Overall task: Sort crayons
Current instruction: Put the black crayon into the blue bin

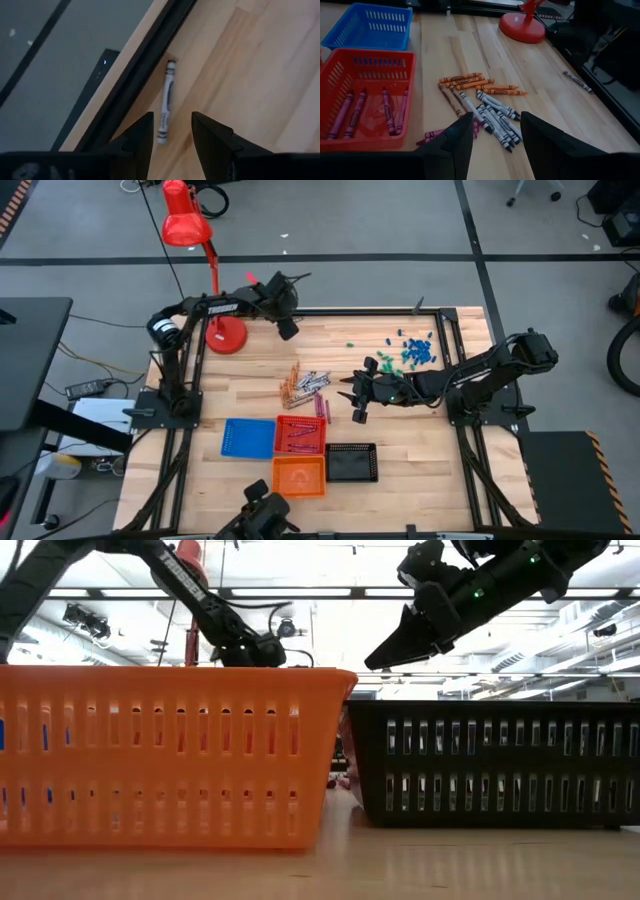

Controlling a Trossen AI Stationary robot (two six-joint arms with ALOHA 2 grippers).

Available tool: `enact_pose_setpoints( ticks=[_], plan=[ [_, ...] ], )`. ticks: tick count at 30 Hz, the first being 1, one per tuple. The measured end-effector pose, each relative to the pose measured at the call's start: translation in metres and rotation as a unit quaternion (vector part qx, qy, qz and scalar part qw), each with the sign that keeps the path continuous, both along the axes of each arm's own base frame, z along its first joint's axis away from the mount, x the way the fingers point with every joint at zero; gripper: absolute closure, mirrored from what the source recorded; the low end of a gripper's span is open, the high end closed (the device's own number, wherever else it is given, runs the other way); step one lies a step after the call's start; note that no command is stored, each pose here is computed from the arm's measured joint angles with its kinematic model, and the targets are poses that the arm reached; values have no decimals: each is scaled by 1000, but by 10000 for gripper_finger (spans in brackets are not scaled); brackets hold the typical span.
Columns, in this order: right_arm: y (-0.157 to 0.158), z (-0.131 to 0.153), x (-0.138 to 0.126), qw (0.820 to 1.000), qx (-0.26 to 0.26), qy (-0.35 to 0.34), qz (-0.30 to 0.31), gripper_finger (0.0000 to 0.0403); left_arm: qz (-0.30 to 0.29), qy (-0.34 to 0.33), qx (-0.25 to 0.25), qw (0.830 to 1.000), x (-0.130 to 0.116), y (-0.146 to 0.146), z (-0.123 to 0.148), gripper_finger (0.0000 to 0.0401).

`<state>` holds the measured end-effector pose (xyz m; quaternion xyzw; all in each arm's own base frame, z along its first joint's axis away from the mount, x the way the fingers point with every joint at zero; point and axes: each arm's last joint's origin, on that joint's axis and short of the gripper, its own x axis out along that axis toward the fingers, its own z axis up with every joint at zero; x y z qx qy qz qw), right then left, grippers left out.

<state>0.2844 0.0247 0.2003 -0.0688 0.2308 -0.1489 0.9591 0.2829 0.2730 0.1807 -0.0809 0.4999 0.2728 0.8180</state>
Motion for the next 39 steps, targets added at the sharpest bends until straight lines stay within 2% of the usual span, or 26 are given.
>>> enact_pose_setpoints(
  ticks=[11,26,39],
  plan=[
    [1,-1,0,1000,5,4,10,235,-6,30,-40,999,5,13,-10,257],
    [2,2,2,1000,13,-15,22,235,-12,44,-53,998,1,13,-11,259],
    [1,6,3,999,-5,-29,30,235,-10,48,-67,997,0,11,-12,259]
  ],
)
